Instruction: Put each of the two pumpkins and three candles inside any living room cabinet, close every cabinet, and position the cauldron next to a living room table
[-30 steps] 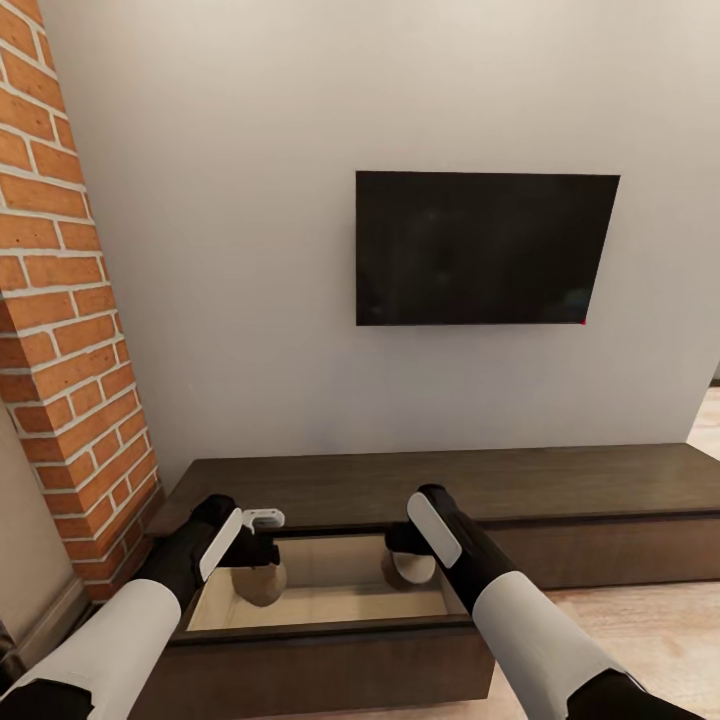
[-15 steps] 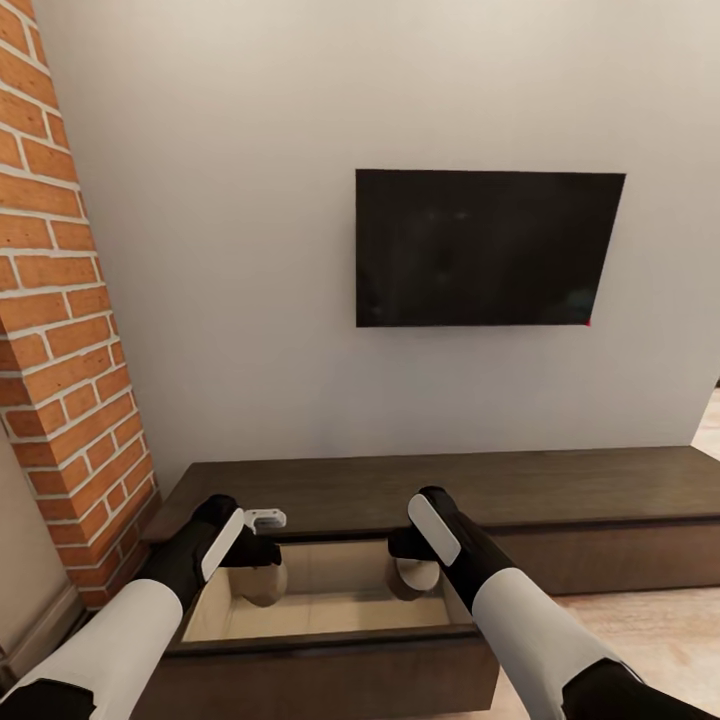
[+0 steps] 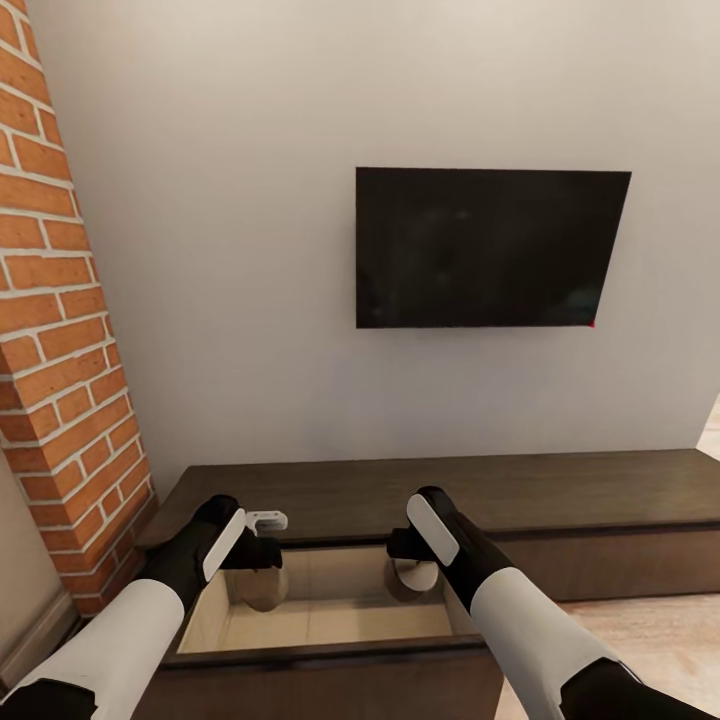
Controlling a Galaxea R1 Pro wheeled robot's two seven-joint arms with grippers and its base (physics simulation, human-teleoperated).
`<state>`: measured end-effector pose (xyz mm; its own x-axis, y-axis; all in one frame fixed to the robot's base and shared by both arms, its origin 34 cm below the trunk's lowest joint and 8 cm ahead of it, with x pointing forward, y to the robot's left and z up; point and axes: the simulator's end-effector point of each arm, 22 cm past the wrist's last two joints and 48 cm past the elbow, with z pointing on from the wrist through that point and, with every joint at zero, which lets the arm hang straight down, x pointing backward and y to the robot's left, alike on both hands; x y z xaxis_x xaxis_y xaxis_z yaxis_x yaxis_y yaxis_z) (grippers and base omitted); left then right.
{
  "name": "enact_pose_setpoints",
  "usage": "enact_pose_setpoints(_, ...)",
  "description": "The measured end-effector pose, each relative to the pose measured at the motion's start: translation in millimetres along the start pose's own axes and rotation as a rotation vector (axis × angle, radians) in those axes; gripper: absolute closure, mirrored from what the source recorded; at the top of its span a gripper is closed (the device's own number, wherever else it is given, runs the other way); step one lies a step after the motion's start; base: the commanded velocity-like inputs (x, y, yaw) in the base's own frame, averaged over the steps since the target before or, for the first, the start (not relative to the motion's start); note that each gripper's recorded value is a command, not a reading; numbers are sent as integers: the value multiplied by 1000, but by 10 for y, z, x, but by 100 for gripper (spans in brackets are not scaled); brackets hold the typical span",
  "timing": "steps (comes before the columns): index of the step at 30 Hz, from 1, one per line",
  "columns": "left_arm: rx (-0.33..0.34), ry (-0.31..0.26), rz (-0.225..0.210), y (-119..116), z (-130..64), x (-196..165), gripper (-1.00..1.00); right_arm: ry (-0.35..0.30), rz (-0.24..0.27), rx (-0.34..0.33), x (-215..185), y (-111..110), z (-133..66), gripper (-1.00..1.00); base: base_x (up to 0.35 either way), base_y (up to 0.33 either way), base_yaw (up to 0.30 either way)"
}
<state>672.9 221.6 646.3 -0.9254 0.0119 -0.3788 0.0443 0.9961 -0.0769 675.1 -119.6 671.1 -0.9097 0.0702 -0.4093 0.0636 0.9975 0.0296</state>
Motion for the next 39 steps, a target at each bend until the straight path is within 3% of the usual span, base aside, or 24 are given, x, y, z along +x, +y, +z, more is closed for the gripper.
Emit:
enact_pose_setpoints(15,1,1,1,-9,1,1,100,0,0,-1,1,4,1,100,5,0,0)
enact_pose_setpoints(30,1,1,1,5,264,165,100,0,-1,-4,173,2,255,100,0,0,0)
enact_pose_setpoints(39,10,1,7,-56,427,270,100,2,-5,-71,287,139,410,100,0,0,0)
